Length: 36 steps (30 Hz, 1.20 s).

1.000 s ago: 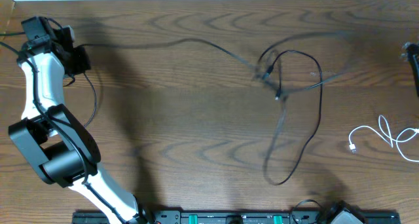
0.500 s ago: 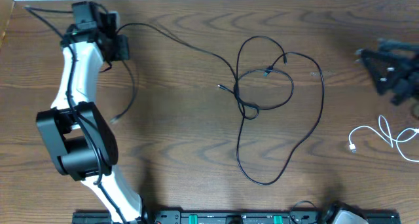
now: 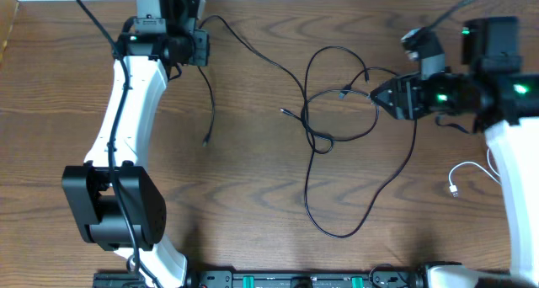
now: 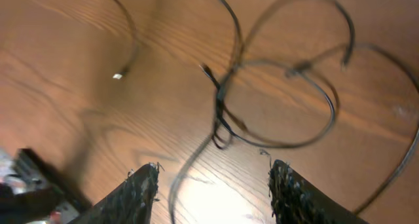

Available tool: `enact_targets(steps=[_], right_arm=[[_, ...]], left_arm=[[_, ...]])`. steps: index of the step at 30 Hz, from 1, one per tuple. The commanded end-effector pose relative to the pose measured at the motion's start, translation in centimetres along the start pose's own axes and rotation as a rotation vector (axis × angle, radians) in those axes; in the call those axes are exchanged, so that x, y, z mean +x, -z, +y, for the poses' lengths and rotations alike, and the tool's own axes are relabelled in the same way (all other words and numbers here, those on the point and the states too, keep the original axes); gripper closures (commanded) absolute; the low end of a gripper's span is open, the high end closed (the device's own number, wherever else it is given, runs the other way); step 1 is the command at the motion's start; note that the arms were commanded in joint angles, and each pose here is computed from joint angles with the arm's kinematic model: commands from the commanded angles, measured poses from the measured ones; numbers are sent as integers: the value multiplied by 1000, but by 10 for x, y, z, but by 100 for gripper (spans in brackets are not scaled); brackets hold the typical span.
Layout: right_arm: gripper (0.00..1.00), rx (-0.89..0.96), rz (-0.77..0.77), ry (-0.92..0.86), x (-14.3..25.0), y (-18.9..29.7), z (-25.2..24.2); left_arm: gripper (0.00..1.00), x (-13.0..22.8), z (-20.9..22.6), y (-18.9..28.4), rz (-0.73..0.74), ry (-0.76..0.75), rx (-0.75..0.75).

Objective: Untangle cables

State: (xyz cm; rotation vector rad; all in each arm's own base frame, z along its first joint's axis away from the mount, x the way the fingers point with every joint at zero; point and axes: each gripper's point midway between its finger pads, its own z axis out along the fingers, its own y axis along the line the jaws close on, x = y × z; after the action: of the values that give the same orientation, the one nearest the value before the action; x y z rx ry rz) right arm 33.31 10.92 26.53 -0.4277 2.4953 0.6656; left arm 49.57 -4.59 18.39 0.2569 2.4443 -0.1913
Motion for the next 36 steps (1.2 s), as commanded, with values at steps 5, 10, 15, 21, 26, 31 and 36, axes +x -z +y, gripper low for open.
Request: enact_targets(steps=[5,10,15,21,26,31,36], right_arm=[[51,39,226,-43,26,-67,-12],[54,57,367,-87,49,-106,-14],[64,48,504,-105,76,-135,-6],[63,78,592,-104,96,-150,2],[62,142,638,-115,115,-156,-6],[60,144,649,-127,135,-169,-13],[59,147,636,-133,148,-182,-20]], left_arm=[[92,-10,-34,12,-35,-42,66],[92,-10,-39,11,-33,-49,73],[92,-10,-39,11,-34,-50,73],[92,-11,-39,11,-37,-50,73],[92,-11,-40,11,-37,-50,77],[92,-11,-40,12,-37,-50,77],[92,-13,-44,14,-46,-52,99]])
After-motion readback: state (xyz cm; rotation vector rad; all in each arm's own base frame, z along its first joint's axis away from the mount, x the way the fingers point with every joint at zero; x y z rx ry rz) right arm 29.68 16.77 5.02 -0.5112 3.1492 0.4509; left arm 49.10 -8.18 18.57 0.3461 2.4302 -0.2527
